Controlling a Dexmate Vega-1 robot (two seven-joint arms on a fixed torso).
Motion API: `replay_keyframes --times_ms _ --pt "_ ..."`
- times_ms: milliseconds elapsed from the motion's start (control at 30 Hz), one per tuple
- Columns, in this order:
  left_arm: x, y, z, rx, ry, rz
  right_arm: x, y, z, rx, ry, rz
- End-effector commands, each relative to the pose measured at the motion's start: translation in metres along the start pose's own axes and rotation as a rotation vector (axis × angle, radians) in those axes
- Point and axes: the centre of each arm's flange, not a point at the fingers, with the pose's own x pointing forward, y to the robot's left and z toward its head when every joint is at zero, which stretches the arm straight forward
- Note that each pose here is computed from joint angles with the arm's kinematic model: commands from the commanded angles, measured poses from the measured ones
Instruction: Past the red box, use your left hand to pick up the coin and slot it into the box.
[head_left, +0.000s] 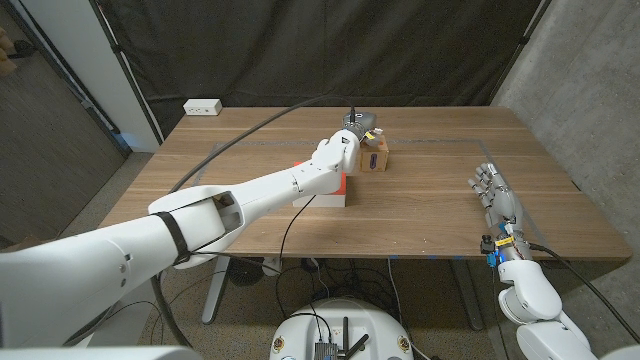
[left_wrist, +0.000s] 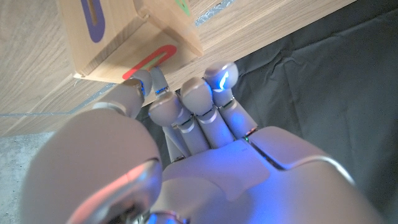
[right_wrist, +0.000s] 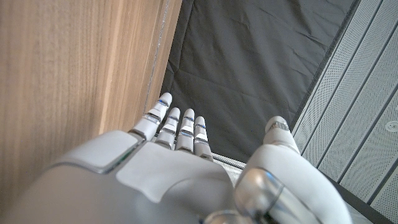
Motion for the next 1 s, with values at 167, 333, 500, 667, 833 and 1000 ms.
replay_keyframes --times_ms 167,333,500,667,833,1000 --pt "-0.002 0.001 -0.007 -0.007 -0.012 -0.007 -0.002 0.004 0.002 -0.007 -0.005 0.001" --pt "-0.004 0.003 -0.010 -0.031 -0.011 -0.002 -0.002 0.005 0.003 -0.008 -0.009 0.000" --pt "-0.008 0.015 -0.016 -0.053 -0.013 0.033 -0.001 0.007 0.008 -0.008 -0.025 0.000" --pt "-0.016 0.030 -0.026 -0.103 -0.014 0.087 0.001 0.011 0.011 -0.007 -0.036 0.002" --pt "-0.024 0.042 -0.040 -0.166 -0.006 0.140 0.003 0.018 0.013 -0.009 -0.036 0.014" --pt "-0.035 0.053 -0.054 -0.223 0.002 0.192 0.003 0.021 0.014 -0.016 -0.037 0.020"
